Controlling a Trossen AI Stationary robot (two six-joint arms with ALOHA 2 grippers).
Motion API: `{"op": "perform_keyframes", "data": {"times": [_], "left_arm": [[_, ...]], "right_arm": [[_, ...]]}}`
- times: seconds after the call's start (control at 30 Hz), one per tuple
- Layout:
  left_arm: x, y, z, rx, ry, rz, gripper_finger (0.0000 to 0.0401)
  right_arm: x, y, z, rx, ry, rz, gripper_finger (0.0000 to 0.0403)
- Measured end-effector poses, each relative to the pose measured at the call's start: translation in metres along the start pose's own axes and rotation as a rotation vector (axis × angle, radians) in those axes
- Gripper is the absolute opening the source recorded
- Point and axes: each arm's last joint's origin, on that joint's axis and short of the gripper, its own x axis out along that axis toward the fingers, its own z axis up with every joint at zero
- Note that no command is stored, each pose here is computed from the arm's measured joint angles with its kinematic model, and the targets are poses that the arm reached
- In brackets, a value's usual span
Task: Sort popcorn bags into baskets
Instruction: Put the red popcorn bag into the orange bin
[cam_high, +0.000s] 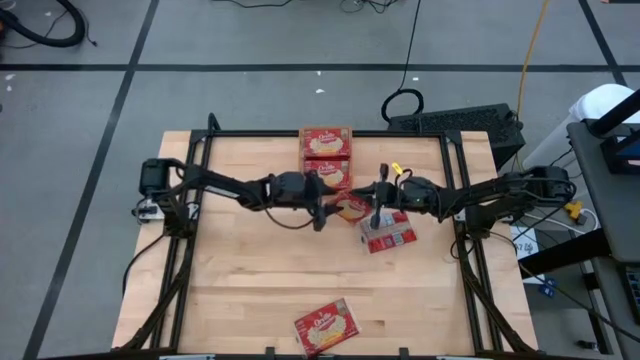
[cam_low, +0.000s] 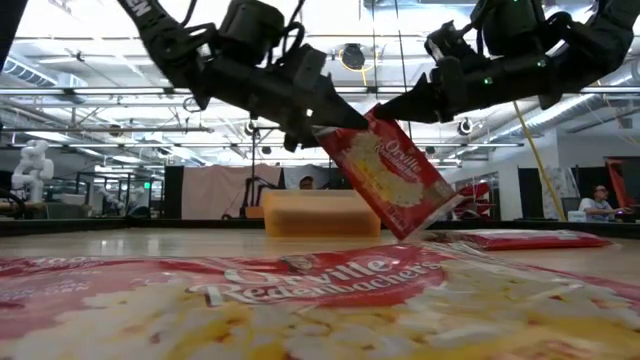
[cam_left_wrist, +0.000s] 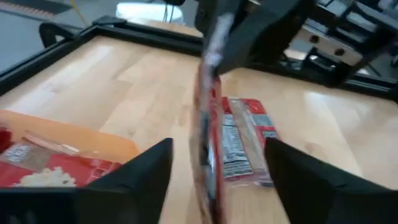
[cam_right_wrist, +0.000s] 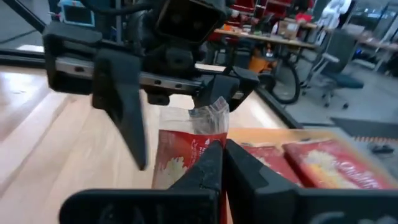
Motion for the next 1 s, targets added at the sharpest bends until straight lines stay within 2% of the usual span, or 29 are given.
{"op": "perform_keyframes", "data": {"times": [0.1,0.3,0.43,0.6,0.8,0.87,1.0], "left_arm": [[0.002,0.005,0.006,-0.001,0.036,0.02,0.019],[-0.002,0.017,0.018,-0.006,0.006,0.034,0.0027],[-0.017,0.023,0.034,0.004,-0.012,0.064,0.0026],[-0.056,0.025,0.065,0.053,-0.02,0.135,0.0019],[-0.098,0.019,0.088,0.123,-0.092,0.239,0.0019],[-0.103,0.02,0.086,0.129,-0.13,0.268,0.0019],[-0.106,0.027,0.061,0.073,-0.225,0.285,0.0019]], "right_arm": [[0.0,0.0,0.003,-0.041,-0.027,-0.003,0.0],[-0.001,-0.002,0.011,-0.099,-0.113,-0.027,0.0001],[-0.004,-0.005,0.019,-0.112,-0.167,-0.084,0.0015],[-0.011,-0.009,0.027,-0.127,-0.178,-0.198,0.0043],[-0.017,-0.012,0.033,-0.142,-0.185,-0.233,0.007],[-0.017,-0.012,0.032,-0.142,-0.17,-0.243,0.0075],[-0.016,-0.012,0.027,-0.15,-0.109,-0.266,0.0077]]}}
